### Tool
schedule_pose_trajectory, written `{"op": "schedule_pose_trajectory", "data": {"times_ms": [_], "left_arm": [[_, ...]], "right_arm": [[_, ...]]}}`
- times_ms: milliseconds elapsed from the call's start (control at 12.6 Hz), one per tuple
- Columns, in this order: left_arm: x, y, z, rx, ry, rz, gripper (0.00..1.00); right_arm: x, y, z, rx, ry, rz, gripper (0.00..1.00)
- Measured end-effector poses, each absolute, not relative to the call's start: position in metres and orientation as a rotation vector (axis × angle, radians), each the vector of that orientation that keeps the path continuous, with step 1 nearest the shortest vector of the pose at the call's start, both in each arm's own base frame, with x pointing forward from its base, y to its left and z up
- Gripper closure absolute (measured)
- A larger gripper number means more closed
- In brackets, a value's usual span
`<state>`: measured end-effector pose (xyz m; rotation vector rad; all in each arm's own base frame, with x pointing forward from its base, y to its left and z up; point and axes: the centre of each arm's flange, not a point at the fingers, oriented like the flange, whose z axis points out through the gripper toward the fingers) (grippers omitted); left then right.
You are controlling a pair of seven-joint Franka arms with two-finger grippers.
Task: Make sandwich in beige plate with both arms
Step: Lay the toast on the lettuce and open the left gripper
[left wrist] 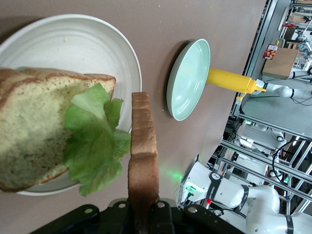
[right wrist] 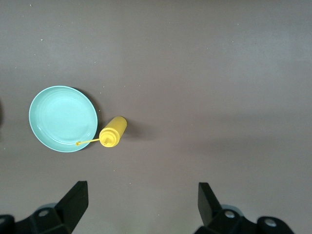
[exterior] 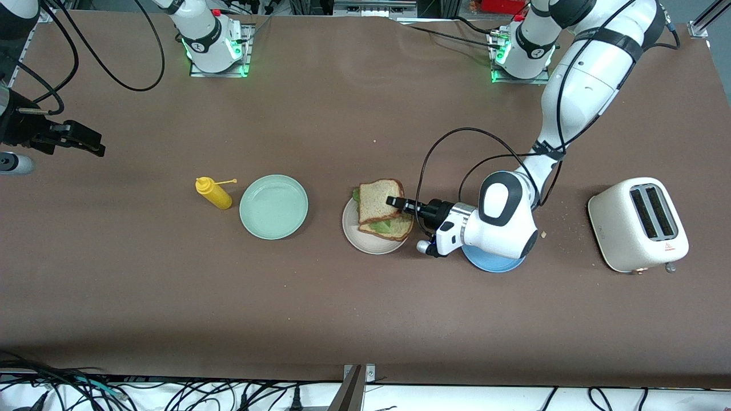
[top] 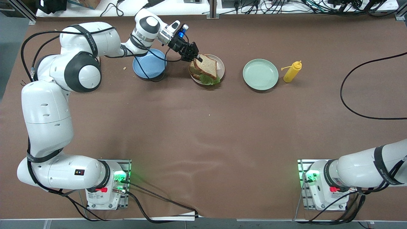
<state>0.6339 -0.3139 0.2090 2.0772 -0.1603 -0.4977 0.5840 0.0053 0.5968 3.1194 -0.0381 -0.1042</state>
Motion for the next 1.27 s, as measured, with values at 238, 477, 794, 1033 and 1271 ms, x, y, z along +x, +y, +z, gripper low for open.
{"op": "schedule_pose_trajectory", "data": {"times_ms": [238, 477, 794, 1033, 1271], "left_arm": [[0.634, -0.313, 0.196, 2.08, -0.169, -0.474, 0.79], [0.634, -0.316, 0.183, 2.096, -0.154, -0.452, 0.47], [0.648, -0.302, 0.193, 2.222, -0.284, -0.386, 0.04], [0.661, -0.275, 0.198, 2.277, -0.303, -0.348, 0.0], [0.666, -0.26, 0.201, 2.395, -0.413, -0.328, 0.0]], "right_arm": [[0.584, 0.006, 0.597, 3.12, -0.035, -0.105, 0.0], [0.584, 0.008, 0.597, 3.12, -0.032, -0.106, 0.0], [0.585, 0.007, 0.594, 3.119, -0.033, -0.112, 0.0], [0.585, 0.007, 0.594, 3.119, -0.033, -0.112, 0.0], [0.585, 0.007, 0.594, 3.119, -0.034, -0.112, 0.0]]}}
